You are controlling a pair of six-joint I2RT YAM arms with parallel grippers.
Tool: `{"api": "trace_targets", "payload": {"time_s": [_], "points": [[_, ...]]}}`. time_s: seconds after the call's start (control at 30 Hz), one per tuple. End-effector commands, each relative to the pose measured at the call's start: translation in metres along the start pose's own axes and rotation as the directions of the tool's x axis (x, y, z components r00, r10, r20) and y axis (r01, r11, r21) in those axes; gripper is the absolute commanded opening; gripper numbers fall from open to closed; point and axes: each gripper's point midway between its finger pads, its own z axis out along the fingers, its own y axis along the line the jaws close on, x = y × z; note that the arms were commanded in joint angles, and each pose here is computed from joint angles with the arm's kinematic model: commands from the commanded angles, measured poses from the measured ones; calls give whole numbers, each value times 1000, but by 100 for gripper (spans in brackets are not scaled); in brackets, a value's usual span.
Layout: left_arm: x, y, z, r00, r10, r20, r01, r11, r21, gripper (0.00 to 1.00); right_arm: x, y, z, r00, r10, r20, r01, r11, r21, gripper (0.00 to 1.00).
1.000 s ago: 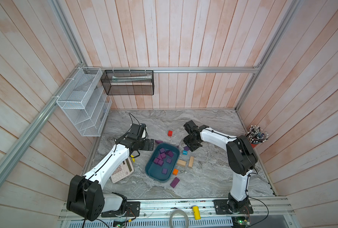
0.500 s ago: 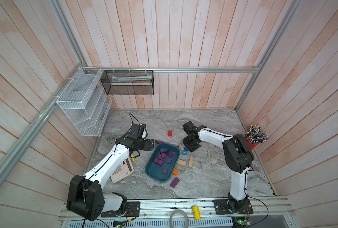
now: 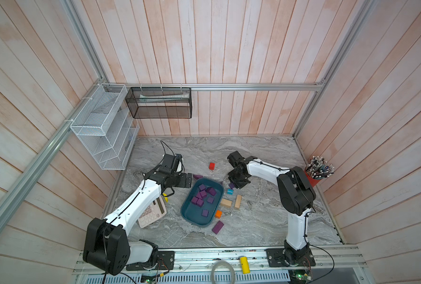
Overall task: Pick purple bricks into the storage bin
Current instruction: Pick up the building block from the center of the board.
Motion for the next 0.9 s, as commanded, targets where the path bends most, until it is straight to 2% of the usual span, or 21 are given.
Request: {"api": "trace_targets", "payload": {"time_s": [0.0,0.13,0.43,0.7,0.87], "points": [[-9,-7,-7,999,21,33,-22,999,24,100,-13,5,-17,997,-28,74,28,1000,4,29],[-8,-6,-6,999,20,30,-20,1000,22,100,-25,8,-33,989,-41,142,42,999,-4,28],[-8,-6,-4,999,22,24,-22,1000,17,100,-40,22,-64,955,-183,233,193,981,-22,27],[-6,-3,-2,1000,21,16,-21,1000,0,100,-34,33,-79,921,-298,249,315,949,-31,27],[-5,-1,-1,1000,22,10,-22,1000,-11,100,-25,42,-95,873,-393,289,421,906,-40,27]]}}
